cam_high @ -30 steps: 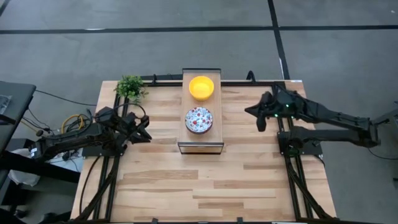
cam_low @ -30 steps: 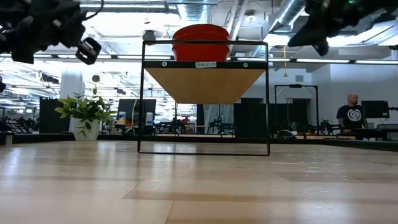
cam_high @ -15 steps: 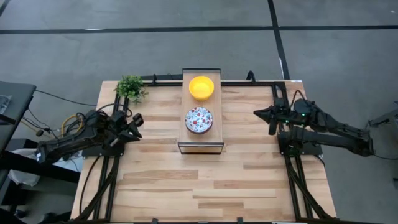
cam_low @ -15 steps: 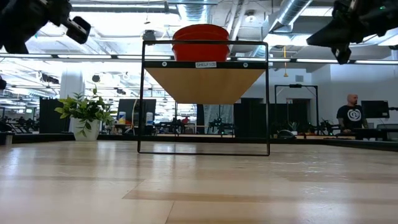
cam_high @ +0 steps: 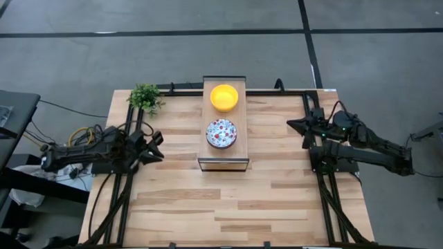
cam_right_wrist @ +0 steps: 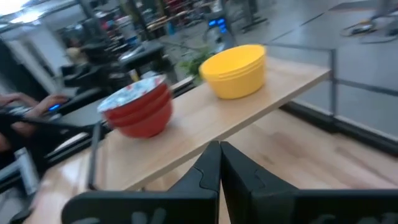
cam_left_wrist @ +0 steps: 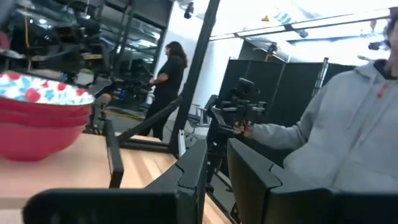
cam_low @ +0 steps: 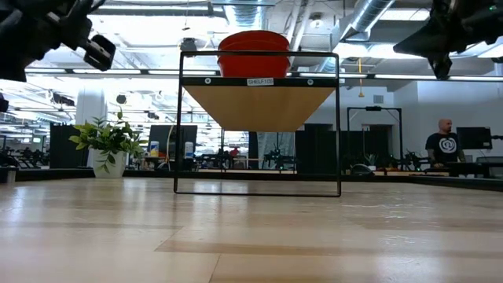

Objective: Pick & Place Mini bowls
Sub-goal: Return to Home Position

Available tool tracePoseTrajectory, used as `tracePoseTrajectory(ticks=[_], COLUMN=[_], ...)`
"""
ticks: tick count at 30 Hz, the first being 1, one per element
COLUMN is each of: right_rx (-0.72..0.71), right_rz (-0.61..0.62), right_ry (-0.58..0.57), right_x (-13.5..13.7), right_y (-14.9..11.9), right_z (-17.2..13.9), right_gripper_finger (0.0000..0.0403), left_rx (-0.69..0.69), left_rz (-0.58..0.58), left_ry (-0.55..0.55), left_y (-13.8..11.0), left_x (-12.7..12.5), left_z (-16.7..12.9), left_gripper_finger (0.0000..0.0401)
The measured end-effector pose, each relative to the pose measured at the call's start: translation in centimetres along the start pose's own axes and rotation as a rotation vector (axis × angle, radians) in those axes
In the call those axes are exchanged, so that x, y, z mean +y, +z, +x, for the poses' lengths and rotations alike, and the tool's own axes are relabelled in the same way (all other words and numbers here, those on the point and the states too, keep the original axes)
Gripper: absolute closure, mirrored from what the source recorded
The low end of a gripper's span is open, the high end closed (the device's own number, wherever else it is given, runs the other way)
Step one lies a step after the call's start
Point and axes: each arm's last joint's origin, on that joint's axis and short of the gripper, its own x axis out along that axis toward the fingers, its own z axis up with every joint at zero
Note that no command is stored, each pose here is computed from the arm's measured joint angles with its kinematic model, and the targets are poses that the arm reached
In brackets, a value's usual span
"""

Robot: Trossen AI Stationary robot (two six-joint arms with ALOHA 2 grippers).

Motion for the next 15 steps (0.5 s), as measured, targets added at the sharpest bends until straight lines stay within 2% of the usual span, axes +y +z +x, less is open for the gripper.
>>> tracePoseTrajectory(ticks=[4, 8, 13, 15], right_rx=[-0.009, -0.031, -0.059, -0.066], right_rz=[-0.002, 0.011, 0.039, 0.059], right_ry=[-0.044, -0.036, 0.067, 0.111], right_x=[-0.1, -0.1, -0.2, -0.2], right_y=[0.1, 0.2, -1.4, -2.1], right_z=[0.1, 0.2, 1.7, 2.2], right_gripper_finger=[0.0403, 0.0403, 0.0403, 0.0403], left_rx=[0.014, -0.021, -0.033, -0.007], left_rz=[0.001, -0.001, -0.016, 0.011], left_ry=[-0.013, 0.080, 0.153, 0.167], left_y=[-0.3, -0.3, -0.4, -0.6], left_x=[-0.3, -0.1, 0.2, 0.3], left_z=[0.3, 0.3, 0.3, 0.4], left_gripper_finger=[0.0339, 0.0339, 0.0339, 0.0339])
